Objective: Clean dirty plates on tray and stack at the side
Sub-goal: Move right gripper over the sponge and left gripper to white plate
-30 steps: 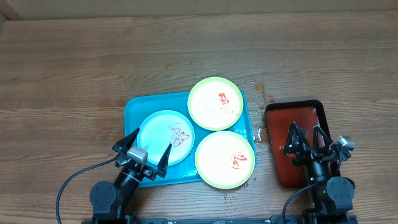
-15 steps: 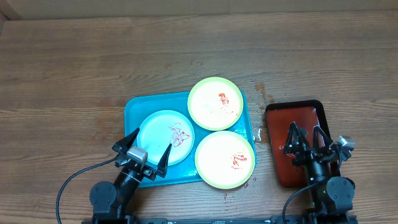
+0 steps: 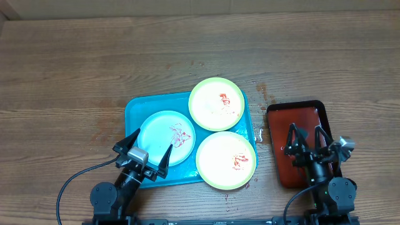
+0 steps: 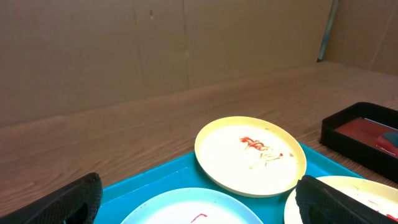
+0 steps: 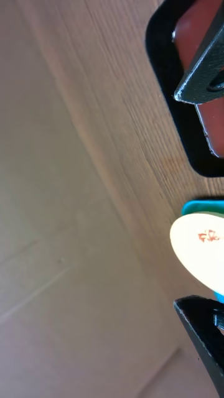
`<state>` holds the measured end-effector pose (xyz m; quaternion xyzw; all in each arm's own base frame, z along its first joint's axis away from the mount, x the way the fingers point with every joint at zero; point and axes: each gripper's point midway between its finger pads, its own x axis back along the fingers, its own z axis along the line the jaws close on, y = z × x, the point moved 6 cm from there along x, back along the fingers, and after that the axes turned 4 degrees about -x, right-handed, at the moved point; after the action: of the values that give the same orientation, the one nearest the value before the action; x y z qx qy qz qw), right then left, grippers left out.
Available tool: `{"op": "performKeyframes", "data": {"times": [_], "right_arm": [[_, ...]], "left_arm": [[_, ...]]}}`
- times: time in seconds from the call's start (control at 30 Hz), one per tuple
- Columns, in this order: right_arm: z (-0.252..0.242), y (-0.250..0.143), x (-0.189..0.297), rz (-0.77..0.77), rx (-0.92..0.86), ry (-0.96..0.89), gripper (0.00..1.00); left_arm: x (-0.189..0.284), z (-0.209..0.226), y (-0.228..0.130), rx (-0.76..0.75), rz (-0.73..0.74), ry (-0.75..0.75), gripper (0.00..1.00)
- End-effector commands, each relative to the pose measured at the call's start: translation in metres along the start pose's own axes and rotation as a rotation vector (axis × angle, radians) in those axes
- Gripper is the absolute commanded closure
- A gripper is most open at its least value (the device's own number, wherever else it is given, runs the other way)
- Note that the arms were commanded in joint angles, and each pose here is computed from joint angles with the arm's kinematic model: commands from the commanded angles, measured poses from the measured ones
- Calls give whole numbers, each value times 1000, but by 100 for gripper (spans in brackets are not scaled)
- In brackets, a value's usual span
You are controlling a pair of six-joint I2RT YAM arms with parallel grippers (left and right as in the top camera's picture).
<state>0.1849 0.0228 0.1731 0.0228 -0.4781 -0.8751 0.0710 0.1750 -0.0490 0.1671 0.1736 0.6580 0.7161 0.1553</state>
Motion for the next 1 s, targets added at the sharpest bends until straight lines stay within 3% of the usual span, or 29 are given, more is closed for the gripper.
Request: {"op": "performKeyframes", "data": {"times": [0.0,0.33,0.53,0.77,0.97], "right_arm": [[10,-6,1,47,155,94,0],[27,12,5,86,228,117,0],[44,40,-5,204,255,60,0],[68,75,-48,464,208,-25,0],[81,92,-96,866,115,-182,0]], "left_arm": [[0,-3,0,10,-5,-17,0],[0,-3,0,10,-5,-17,0],[0,-3,0,10,-6,-17,0],[0,-3,0,10,-6,-17,0],[0,-3,0,10,-6,-17,0]]}}
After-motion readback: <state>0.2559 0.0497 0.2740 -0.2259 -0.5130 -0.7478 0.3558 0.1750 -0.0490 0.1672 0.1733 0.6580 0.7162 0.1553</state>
